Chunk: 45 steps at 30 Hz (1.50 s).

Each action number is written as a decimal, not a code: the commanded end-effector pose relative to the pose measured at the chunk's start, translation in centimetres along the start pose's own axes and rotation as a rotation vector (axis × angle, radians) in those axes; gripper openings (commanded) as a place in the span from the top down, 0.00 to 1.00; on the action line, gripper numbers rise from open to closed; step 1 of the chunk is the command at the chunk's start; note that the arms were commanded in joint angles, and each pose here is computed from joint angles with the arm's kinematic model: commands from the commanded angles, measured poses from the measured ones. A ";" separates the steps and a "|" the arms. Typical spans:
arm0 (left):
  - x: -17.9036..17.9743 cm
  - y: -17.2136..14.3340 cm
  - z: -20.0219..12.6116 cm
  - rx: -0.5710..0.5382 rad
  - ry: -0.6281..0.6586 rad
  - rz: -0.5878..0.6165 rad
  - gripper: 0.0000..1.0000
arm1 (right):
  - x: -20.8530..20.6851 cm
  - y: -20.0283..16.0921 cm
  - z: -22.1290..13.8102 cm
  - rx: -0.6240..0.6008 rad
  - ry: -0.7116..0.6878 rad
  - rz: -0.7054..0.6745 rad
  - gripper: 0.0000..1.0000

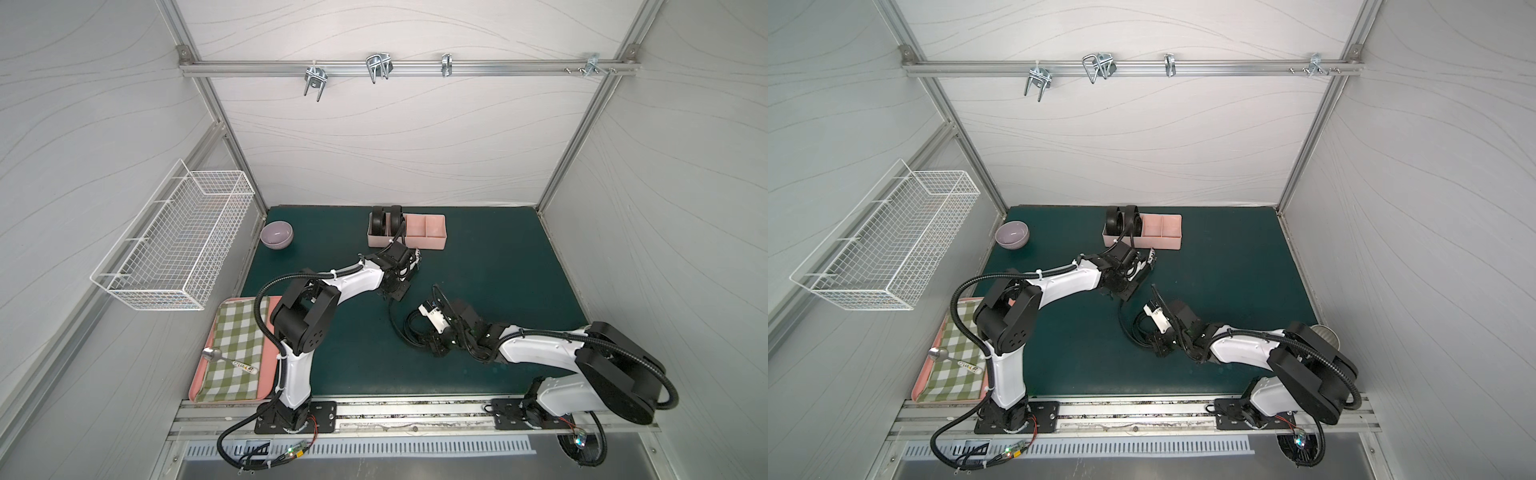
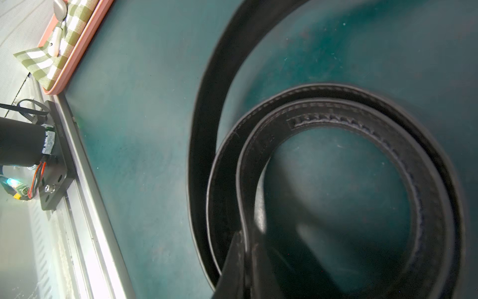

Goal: Place the belts into the storage roll
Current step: Roll the belt at the center of the board.

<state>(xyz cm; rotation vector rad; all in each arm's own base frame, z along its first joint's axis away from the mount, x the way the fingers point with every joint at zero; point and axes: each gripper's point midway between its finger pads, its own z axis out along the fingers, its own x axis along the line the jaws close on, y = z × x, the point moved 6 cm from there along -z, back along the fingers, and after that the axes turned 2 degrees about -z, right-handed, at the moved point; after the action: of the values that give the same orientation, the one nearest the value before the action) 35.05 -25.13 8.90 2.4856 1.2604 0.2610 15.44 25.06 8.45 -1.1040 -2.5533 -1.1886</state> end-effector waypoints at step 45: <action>1.9 7.0 0.2 -0.190 -0.073 -0.105 0.87 | 5.2 -4.6 4.2 0.148 -0.021 -0.161 1.00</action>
<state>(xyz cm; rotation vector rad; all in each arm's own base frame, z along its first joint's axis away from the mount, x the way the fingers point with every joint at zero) 39.91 -27.54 8.38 2.3589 1.2709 0.1428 10.38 31.42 7.93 -0.8254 -2.6618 -1.2284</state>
